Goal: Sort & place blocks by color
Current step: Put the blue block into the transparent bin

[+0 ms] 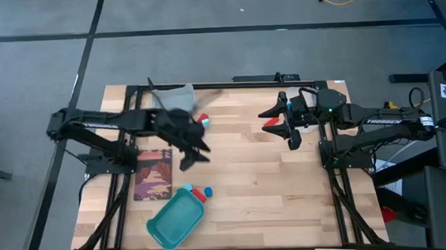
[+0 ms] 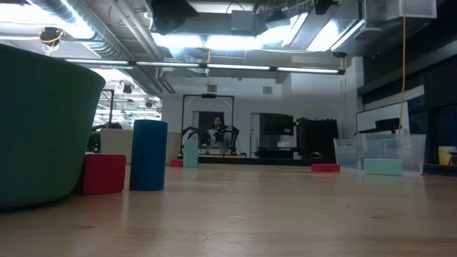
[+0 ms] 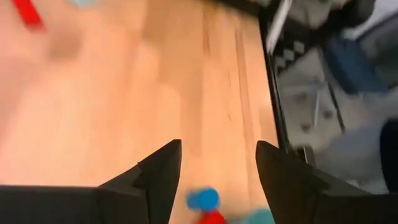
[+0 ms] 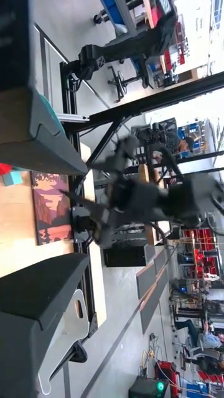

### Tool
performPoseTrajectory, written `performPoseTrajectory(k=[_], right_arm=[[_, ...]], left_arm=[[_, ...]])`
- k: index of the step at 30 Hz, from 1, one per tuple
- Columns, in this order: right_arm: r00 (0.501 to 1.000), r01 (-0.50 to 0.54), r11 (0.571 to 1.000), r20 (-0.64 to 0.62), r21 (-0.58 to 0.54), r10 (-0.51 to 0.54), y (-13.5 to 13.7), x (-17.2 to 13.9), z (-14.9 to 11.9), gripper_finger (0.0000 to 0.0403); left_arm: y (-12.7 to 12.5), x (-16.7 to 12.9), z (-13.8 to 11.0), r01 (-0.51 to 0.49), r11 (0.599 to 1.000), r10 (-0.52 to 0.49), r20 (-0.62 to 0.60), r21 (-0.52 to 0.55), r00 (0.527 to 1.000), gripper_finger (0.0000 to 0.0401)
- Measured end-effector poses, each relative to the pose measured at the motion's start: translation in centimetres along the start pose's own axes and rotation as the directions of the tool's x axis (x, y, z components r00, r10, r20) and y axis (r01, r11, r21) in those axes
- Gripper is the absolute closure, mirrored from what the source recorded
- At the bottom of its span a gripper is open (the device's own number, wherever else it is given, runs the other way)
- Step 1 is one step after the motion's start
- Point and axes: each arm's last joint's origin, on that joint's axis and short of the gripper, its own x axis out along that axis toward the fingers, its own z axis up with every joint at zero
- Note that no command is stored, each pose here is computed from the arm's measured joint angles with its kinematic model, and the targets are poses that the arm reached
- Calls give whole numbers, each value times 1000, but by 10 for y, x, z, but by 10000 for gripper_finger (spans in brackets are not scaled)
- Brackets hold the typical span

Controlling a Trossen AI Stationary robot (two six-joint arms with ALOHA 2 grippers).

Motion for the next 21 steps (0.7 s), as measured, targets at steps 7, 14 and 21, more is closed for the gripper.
performPoseTrajectory(k=[7,14,21], right_arm=[[1000,3,1000,-21,3,-3,0,0,-2,183],[1000,4,1000,-30,-16,-4,0,0,-3,183],[1000,5,1000,-30,-19,-5,-1,0,-3,183]], left_arm=[[-34,51,-9,15,995,-32,-183,-94,983,168],[-60,92,-28,-135,991,125,-304,-12,945,159],[-74,107,-49,-257,922,350,-341,289,872,159]])
